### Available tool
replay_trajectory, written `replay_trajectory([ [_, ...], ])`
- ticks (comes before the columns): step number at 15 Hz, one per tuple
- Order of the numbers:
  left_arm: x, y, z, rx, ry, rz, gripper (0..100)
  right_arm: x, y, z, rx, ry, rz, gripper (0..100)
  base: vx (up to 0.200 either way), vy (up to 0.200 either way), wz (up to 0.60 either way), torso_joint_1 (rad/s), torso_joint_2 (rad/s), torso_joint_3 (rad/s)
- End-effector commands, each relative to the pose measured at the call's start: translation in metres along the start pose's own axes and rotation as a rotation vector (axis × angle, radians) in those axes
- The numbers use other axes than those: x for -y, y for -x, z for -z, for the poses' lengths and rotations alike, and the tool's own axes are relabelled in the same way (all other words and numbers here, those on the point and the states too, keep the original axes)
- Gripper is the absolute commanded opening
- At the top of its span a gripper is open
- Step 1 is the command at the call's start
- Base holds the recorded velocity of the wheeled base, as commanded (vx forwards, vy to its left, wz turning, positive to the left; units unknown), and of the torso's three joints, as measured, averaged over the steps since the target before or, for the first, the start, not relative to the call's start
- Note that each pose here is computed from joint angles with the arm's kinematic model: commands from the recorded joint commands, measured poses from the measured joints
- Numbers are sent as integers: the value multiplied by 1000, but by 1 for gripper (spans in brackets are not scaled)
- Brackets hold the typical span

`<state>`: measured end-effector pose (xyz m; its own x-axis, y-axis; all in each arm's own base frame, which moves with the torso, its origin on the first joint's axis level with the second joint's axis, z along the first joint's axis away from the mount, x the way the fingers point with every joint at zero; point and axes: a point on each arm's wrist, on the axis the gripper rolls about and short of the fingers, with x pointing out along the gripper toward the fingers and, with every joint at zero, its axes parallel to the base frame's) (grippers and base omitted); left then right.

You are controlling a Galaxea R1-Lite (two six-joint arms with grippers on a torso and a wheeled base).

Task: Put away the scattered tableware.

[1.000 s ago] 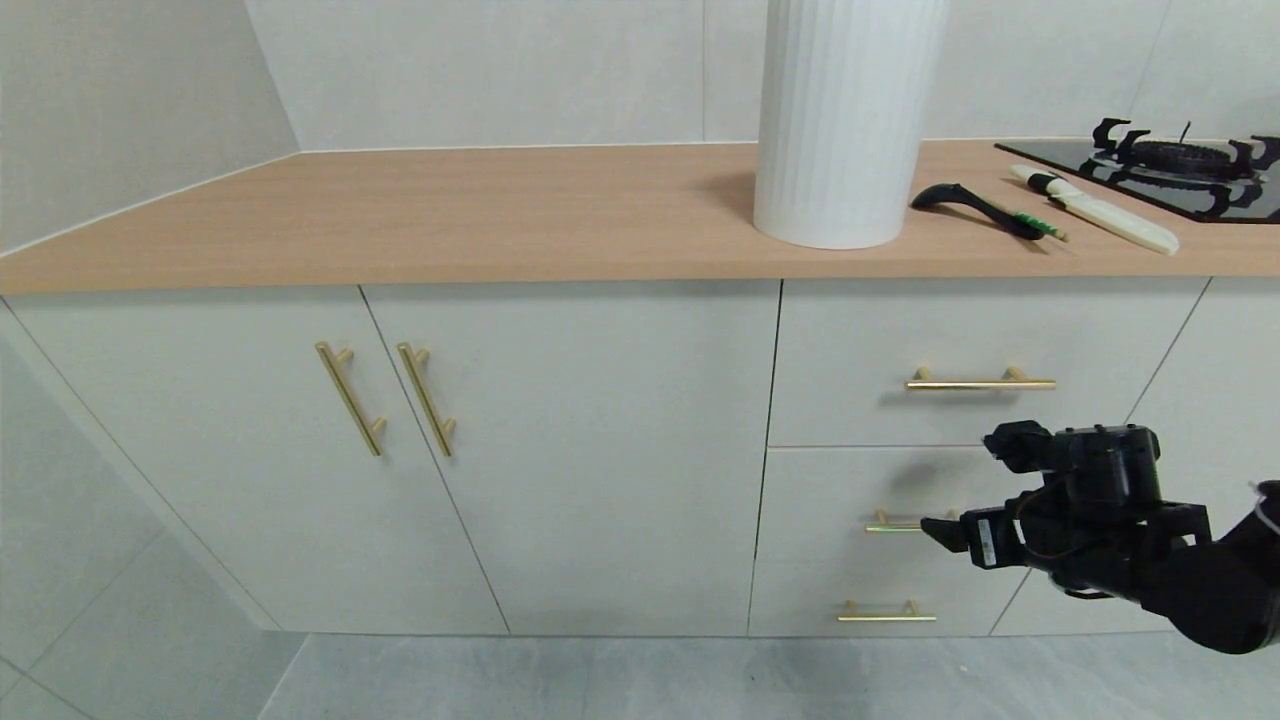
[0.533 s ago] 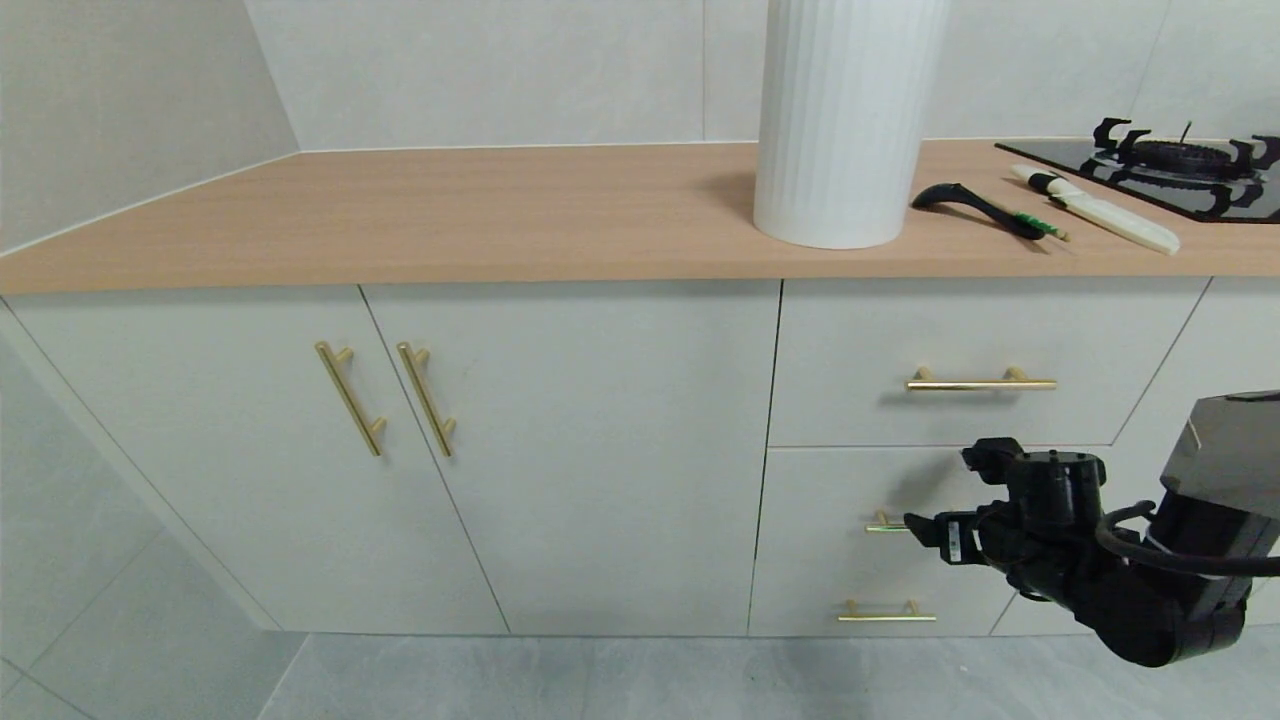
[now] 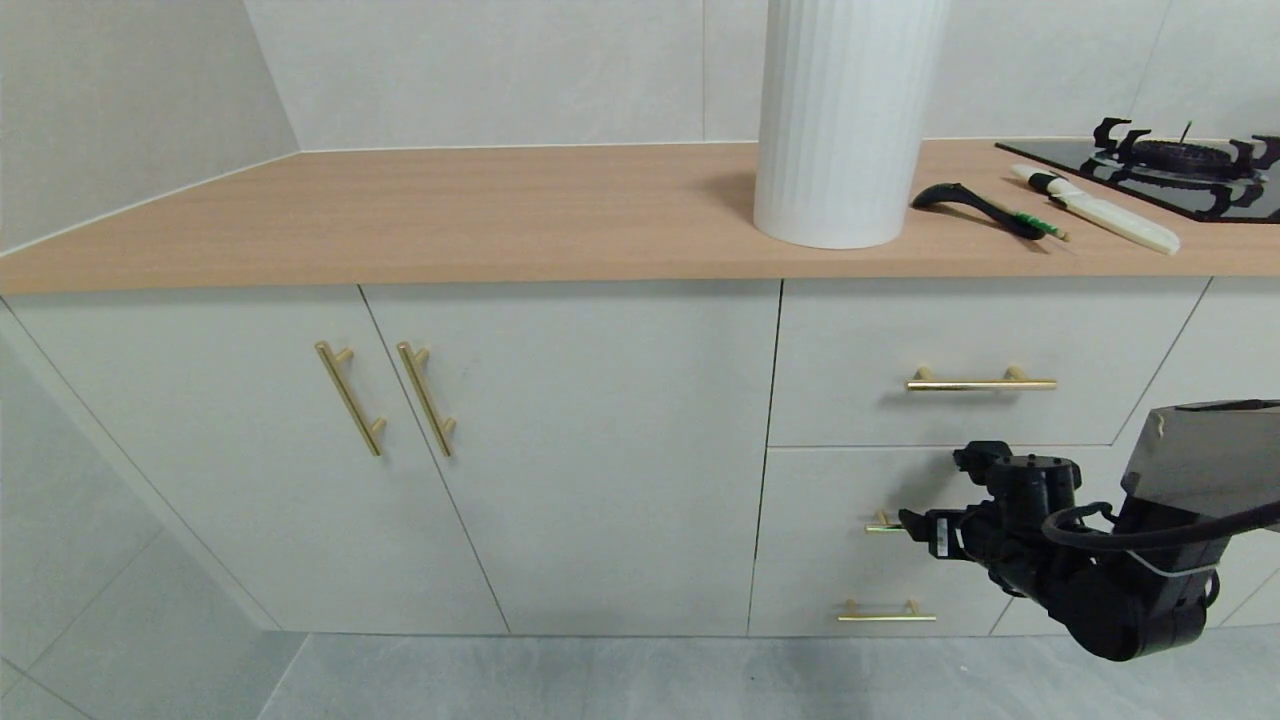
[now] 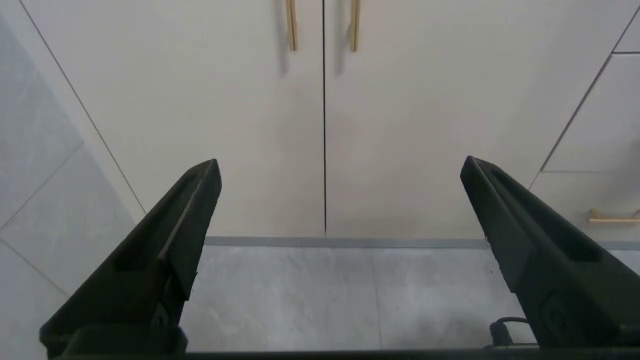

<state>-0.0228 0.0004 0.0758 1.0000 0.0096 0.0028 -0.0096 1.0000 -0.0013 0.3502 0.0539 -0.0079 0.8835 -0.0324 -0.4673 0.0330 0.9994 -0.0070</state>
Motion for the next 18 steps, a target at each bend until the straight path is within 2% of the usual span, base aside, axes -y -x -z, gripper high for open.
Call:
replay_trajectory([
  [1,0,0,0,-1,0,0,100,-1,-9,8,-4,2,12,100,0,0,0,0,0,0],
  [14,0,0,0,0,0,-1,100,0,-10,17,-40,11,21,100,0,0,0,0,0,0],
  [18,0,0,0,0,0,-1,100,1,-4,15,-85,20,25,100,0,0,0,0,0,0],
])
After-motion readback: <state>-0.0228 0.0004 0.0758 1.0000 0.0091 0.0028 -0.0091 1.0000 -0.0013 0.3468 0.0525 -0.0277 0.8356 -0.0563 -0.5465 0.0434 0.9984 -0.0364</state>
